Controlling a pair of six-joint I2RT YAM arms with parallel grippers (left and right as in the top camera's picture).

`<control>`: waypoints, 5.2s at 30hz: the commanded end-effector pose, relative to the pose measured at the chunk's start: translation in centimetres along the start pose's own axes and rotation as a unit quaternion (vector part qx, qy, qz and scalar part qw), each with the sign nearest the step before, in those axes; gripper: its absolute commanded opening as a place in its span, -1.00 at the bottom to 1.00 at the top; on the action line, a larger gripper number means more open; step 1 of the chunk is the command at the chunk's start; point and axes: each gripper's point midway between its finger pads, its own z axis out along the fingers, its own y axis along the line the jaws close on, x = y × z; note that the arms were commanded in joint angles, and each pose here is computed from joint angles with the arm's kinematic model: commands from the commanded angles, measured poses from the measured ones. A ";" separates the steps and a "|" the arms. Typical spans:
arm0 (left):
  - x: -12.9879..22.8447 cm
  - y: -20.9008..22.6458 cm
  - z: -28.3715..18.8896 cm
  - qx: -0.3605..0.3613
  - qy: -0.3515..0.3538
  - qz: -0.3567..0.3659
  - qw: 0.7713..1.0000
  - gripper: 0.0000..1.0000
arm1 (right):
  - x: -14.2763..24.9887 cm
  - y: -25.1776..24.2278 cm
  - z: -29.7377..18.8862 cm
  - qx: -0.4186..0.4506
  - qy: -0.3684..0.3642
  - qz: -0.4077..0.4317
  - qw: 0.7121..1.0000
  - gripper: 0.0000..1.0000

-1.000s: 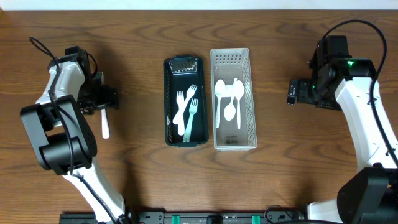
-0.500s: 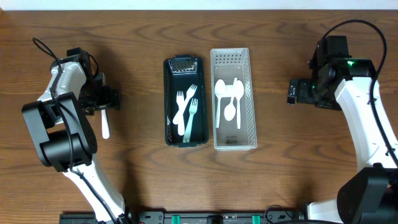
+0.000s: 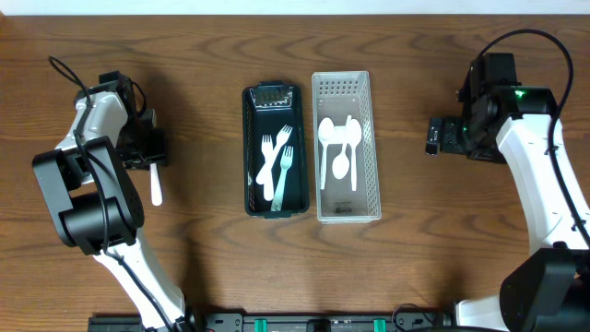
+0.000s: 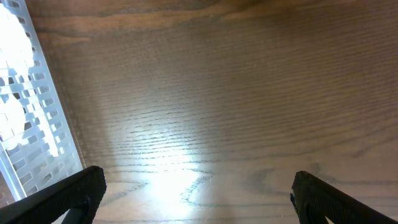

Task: Pack container
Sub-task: 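Move the left gripper to the white spoon and grasp it, then carry the spoon right and release it into the black basket, then push the white basket left against the black basket with the right gripper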

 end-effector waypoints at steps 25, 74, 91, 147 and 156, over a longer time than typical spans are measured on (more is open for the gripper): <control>-0.1 -0.1 -1.5 0.002 -0.011 0.002 1.000 -0.88 | 0.1 0.2 0.2 0.004 0.003 -0.021 1.000 0.98; 4.6 -25.9 -8.1 0.028 -0.124 0.222 0.967 -0.05 | 0.1 0.2 0.2 0.003 0.003 -0.023 1.000 0.98; 3.6 -15.8 -21.2 -0.036 -0.276 0.124 0.953 0.24 | -1.0 2.7 0.1 -0.025 -0.025 -0.044 0.998 -0.74; 2.2 -5.4 -21.9 -0.064 -0.269 -0.014 0.961 0.62 | -0.8 14.5 7.5 -0.184 0.007 -0.220 0.958 -0.42; 2.1 -5.4 -21.9 -0.067 -0.269 -0.006 0.961 0.96 | -7.9 6.5 3.8 -0.015 -0.113 -0.129 0.985 -0.22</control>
